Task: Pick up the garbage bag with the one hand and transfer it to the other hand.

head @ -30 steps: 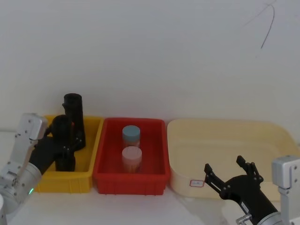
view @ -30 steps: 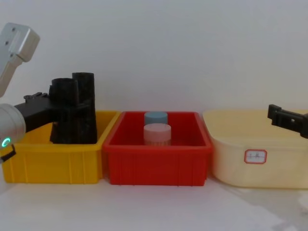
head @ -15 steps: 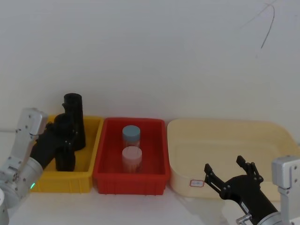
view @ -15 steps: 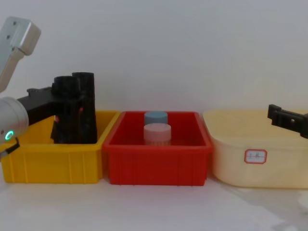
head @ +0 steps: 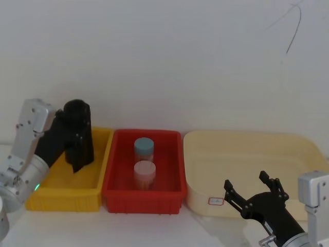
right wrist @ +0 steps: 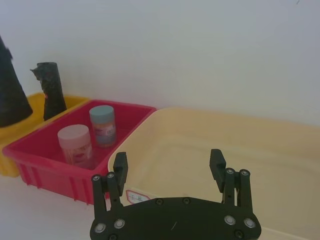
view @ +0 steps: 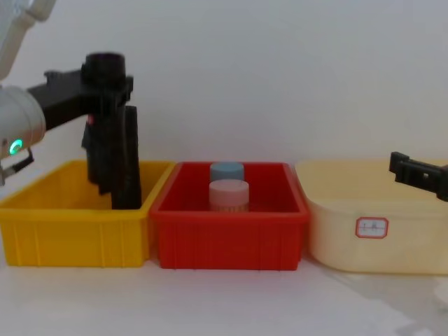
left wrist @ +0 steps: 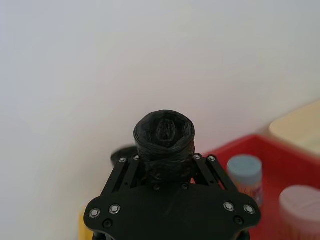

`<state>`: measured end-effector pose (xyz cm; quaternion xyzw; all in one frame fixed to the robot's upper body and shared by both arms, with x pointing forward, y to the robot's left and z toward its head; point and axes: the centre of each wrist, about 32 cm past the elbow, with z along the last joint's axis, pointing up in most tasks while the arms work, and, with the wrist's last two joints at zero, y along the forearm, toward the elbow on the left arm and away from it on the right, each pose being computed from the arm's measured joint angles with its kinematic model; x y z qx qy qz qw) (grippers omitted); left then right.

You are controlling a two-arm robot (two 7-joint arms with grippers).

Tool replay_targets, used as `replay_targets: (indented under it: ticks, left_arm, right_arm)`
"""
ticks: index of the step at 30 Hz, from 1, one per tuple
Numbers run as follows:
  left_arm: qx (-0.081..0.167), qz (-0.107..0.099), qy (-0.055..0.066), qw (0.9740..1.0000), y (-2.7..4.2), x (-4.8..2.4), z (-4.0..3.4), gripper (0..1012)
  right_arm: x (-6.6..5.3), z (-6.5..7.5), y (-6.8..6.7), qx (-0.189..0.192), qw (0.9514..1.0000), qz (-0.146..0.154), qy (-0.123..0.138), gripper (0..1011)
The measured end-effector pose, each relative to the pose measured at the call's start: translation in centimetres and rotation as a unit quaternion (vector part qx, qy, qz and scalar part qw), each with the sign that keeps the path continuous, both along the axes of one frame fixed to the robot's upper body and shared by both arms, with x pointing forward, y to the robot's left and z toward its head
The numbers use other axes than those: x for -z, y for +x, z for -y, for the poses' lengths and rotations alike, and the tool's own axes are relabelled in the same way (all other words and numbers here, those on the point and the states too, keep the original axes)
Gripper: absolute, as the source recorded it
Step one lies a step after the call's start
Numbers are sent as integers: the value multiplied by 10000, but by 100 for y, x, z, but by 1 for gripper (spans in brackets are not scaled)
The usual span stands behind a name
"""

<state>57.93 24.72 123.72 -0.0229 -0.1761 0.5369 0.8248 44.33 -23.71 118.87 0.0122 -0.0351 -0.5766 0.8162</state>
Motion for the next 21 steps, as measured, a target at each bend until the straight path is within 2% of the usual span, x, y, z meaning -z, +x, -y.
replay_targets:
  ticks: [1, 7, 10, 11, 16, 21]
  left_arm:
    - [60, 99, 12, 9999, -13, -52, 16, 371]
    - [361, 401, 38, 9985, -57, -218, 92, 357]
    - [550, 512, 26, 9972, -75, -290, 134, 357]
    - [550, 512, 26, 9972, -75, -290, 134, 357]
    - [950, 640, -45, 9934, -101, -405, 225, 357]
    - [1285, 683, -102, 9893, -114, -469, 299, 357]
  right_arm:
    - [0, 0, 0, 0, 10000, 0, 0, 999]
    - [0, 0, 0, 0, 10000, 0, 0, 1000]
    - [0, 0, 0, 0, 10000, 0, 0, 1000]
    - [0, 0, 0, 0, 10000, 0, 0, 1000]
    - [0, 0, 0, 0, 10000, 0, 0, 1000]
    - [0, 0, 0, 0, 10000, 0, 0, 1000]
